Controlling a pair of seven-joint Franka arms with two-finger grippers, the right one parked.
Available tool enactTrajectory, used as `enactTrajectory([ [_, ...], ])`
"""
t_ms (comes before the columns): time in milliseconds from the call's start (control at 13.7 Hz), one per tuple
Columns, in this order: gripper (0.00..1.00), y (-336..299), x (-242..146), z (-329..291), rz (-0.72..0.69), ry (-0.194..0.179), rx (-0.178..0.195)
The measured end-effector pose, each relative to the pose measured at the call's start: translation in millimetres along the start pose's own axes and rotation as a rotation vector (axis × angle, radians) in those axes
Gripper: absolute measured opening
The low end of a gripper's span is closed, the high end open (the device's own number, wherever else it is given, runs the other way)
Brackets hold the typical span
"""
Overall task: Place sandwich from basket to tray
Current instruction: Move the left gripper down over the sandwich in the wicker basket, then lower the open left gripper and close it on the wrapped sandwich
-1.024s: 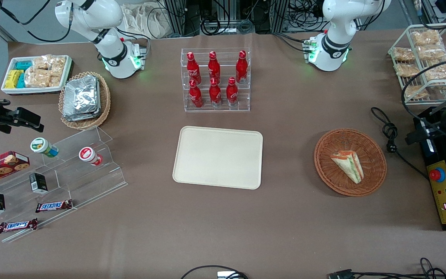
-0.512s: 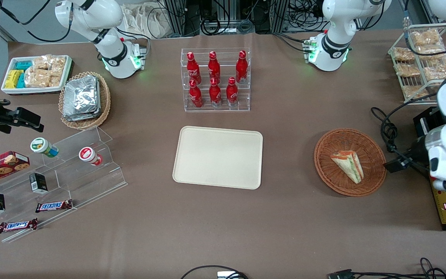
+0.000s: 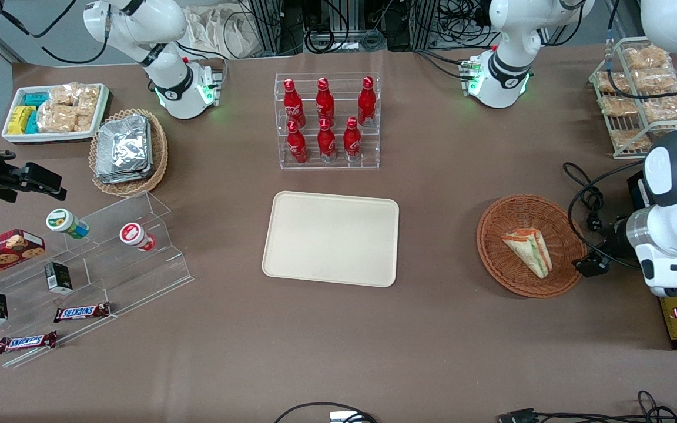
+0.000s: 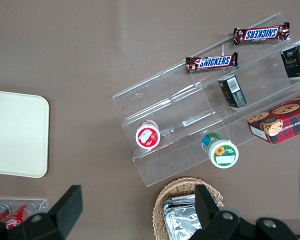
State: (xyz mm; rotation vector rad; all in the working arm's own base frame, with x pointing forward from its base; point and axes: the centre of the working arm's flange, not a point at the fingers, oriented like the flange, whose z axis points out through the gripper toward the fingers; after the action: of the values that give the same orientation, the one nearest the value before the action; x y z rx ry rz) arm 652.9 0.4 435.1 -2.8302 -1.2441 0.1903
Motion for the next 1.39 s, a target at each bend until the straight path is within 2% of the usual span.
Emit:
enactTrajectory([
  [366,1.0,4,4,18,-0.096,-0.019,0.018],
  [659,1.0,11,11,38,-0.16,-0.019,0.011],
  [1024,1.0,13,13,56,-0.225,-0.035,0.03],
  [1390,1.0,11,6,112,-0.285,-0.014,-0.007],
])
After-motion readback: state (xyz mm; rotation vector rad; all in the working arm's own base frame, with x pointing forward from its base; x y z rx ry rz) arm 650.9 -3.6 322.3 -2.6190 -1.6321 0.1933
